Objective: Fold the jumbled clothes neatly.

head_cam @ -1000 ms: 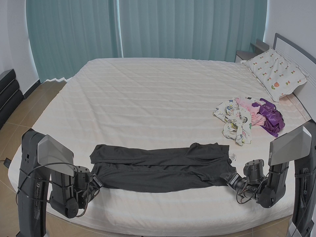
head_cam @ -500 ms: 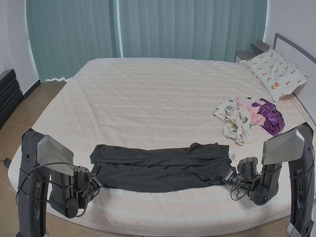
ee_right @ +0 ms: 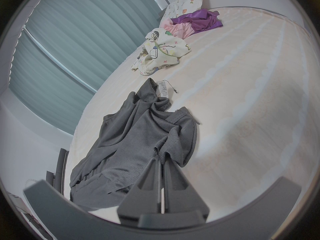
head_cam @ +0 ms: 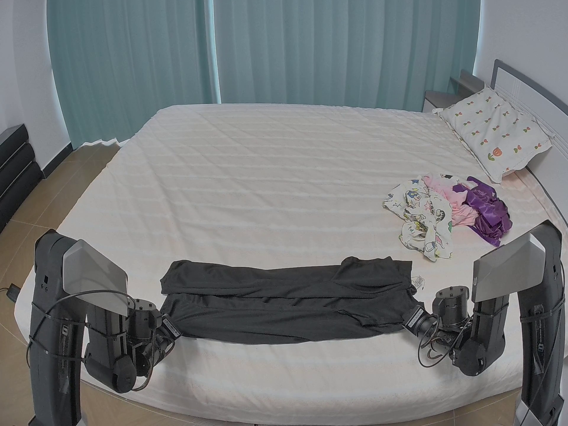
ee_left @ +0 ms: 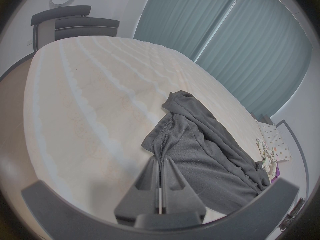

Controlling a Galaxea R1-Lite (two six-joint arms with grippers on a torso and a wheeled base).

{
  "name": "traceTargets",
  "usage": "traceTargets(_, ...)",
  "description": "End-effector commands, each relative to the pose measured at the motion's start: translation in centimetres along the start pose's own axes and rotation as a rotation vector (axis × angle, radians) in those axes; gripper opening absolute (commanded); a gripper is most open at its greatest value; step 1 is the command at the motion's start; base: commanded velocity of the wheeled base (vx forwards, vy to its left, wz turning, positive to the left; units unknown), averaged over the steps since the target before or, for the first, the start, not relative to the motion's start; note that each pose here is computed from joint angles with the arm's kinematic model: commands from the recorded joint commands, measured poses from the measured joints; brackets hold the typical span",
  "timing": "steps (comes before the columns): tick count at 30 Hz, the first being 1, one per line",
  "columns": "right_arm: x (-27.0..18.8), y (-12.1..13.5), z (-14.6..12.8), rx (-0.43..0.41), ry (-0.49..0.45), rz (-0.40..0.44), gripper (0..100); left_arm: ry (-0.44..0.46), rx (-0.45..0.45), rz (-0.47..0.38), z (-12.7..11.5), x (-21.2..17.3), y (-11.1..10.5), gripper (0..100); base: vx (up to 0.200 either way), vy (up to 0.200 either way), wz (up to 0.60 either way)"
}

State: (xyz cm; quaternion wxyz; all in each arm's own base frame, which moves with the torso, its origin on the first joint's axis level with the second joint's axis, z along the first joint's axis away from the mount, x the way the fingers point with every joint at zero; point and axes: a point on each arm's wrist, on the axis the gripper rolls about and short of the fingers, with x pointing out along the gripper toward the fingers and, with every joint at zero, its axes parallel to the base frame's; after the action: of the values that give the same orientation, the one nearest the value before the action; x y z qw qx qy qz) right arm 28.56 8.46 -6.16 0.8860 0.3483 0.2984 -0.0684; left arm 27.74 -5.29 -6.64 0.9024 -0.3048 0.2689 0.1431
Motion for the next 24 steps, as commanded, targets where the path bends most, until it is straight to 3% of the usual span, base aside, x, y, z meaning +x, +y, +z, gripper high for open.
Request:
traceTargets(1, -2.2, 0.2, 0.8, 0.009, 0.003, 0.025, 0, -0.017, -0.016, 0.002, 1.2, -1.1, 0.3, 0, 0.000, 0.000, 0.00)
traceTargets(11, -4.6, -0.3, 0.8, 0.006, 0.058, 0.020, 0, 0.017, 0.051, 0.034, 1.0, -2.5, 1.1, 0, 0.000, 0.000, 0.00)
traceTargets(17, -6.2, -0.6, 0.4, -0.010, 0.115, 0.024, 0, 0.065, 0.141, 0.065, 0.6, -3.3, 2.1, 0, 0.000, 0.000, 0.00)
traceTargets(24, -5.7, -1.4, -0.4, -0.037, 0.155, -0.004, 0, 0.091, 0.151, 0.074, 0.4, -3.6, 2.5, 0, 0.000, 0.000, 0.00)
